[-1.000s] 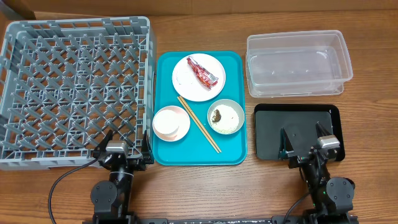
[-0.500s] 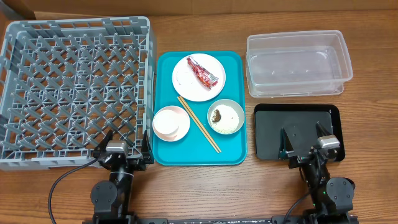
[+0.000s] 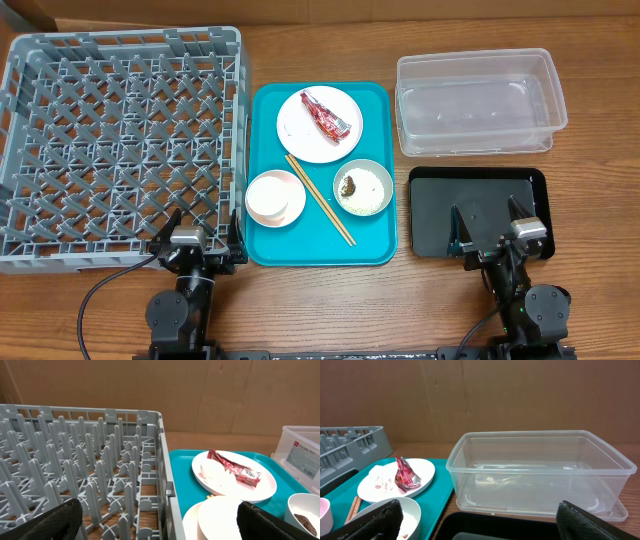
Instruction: Sort waste into correct bins and load items into the dishwasher
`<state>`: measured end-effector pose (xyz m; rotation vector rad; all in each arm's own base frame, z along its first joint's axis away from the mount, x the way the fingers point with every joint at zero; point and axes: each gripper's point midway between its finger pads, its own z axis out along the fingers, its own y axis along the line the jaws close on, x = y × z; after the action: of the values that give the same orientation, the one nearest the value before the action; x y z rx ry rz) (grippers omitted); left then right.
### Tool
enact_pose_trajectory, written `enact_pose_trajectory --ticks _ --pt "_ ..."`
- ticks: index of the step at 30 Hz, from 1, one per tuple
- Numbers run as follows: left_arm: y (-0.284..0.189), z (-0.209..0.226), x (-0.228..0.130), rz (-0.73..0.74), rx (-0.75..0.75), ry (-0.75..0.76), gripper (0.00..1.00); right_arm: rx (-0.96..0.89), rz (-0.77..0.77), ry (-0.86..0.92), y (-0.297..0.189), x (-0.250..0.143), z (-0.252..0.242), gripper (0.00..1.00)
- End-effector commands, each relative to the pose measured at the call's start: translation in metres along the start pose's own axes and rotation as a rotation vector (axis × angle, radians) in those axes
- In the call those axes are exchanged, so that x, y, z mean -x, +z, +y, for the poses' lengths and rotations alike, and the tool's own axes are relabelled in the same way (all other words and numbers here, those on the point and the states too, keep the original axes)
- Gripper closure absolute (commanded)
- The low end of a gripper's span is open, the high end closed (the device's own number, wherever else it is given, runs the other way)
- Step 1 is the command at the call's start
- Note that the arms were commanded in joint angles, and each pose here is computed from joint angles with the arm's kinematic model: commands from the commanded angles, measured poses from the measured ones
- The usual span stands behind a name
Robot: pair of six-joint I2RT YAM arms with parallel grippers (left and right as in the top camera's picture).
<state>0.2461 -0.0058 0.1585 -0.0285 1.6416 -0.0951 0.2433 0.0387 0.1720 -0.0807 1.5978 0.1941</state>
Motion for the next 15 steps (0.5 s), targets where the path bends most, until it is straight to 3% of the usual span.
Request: enact_pose_trajectory --ticks 1,7,15 --pt "0.0000 0.0006 -0.0013 0.001 0.003 0.012 0.00 0.001 -0.005 -0.004 0.0001 -0.0016 -0.0001 0.00" --pt "0.0000 -0.0004 0.0013 -0.009 -0.003 0.008 0.00 0.036 -0.006 0.010 -0.0001 -0.0010 0.0060 0.00" --pt "-0.0035 -0.0010 0.0059 0.014 0.000 -0.036 0.00 0.003 0.007 0.214 -0.0018 0.0023 0.0009 0.00"
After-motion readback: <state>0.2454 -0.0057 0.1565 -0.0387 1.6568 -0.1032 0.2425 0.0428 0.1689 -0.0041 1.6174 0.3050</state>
